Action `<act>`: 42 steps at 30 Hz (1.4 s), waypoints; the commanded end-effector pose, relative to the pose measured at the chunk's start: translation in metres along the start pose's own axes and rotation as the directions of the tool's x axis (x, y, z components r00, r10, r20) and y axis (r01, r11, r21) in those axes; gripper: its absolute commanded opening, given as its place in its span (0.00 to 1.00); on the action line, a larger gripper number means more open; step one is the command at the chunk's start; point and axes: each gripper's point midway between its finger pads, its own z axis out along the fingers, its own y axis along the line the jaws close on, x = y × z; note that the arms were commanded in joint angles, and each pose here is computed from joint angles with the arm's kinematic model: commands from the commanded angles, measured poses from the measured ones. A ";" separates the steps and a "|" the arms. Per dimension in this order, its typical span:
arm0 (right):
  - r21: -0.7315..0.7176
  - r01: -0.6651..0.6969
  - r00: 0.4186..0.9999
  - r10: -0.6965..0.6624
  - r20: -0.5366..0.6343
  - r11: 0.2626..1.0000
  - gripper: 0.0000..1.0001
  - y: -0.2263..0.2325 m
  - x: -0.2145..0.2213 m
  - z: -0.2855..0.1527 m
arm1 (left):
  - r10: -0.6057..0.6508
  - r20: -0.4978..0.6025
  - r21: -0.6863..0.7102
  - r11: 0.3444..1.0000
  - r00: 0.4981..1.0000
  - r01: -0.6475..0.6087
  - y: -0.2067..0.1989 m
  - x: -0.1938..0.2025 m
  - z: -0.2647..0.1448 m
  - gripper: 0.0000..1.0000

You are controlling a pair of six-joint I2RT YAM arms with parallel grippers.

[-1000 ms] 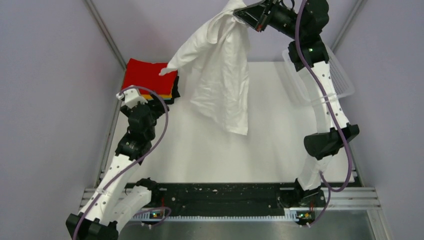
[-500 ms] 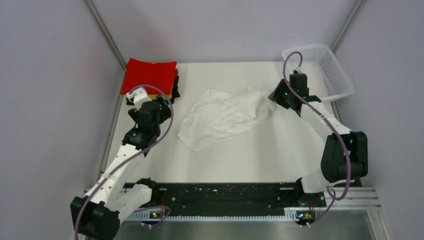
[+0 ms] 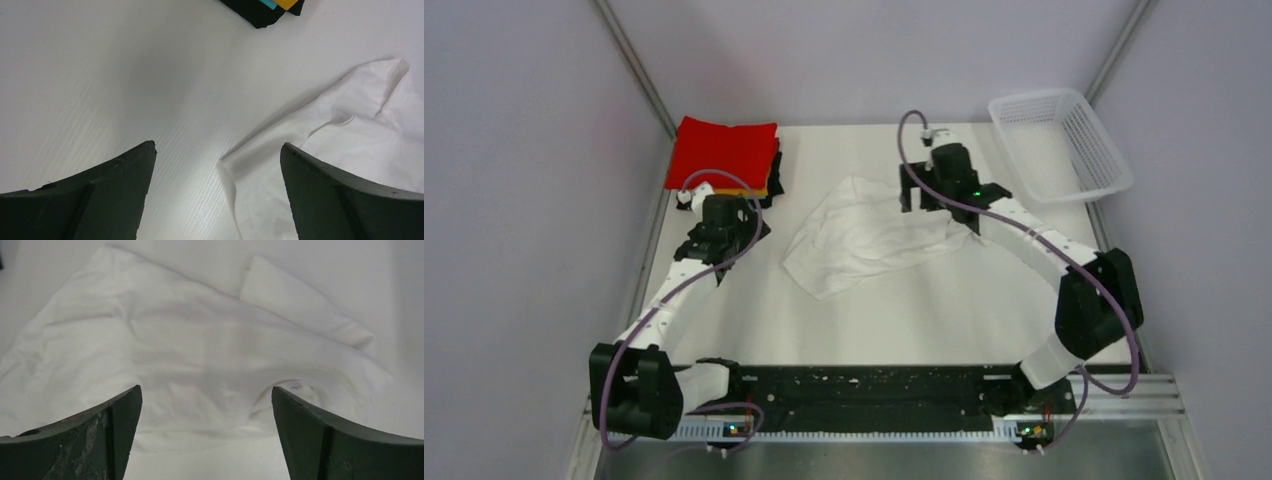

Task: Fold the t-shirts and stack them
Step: Move the tshirt to the center of the board, then flatten out the tshirt

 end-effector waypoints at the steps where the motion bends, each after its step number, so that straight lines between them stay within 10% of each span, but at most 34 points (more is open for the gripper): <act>1: -0.210 0.240 0.970 -0.239 0.030 0.948 0.99 0.102 0.010 0.021 | -0.050 -0.094 0.169 0.983 0.994 0.066 -0.027 0.018 0.002 0.99; 13: -0.465 0.306 0.937 -0.349 -0.006 0.831 0.95 0.242 0.068 0.076 | -0.020 -0.373 0.310 0.939 0.927 0.145 -0.061 0.080 0.031 0.81; 21: -0.396 0.412 0.899 -0.438 0.028 0.821 0.93 0.252 0.088 0.091 | -0.017 -0.444 0.271 0.950 0.896 0.153 -0.056 0.101 0.051 0.49; 27: -0.304 0.465 0.877 -0.480 0.029 0.832 0.92 0.245 0.100 0.114 | -0.029 -0.473 0.203 0.969 0.881 0.140 -0.045 0.112 0.063 0.00; 42: -0.075 0.410 0.912 -0.407 0.059 0.909 0.72 0.202 0.070 0.124 | -0.040 -0.434 0.053 0.996 0.900 0.070 -0.015 0.106 0.062 0.00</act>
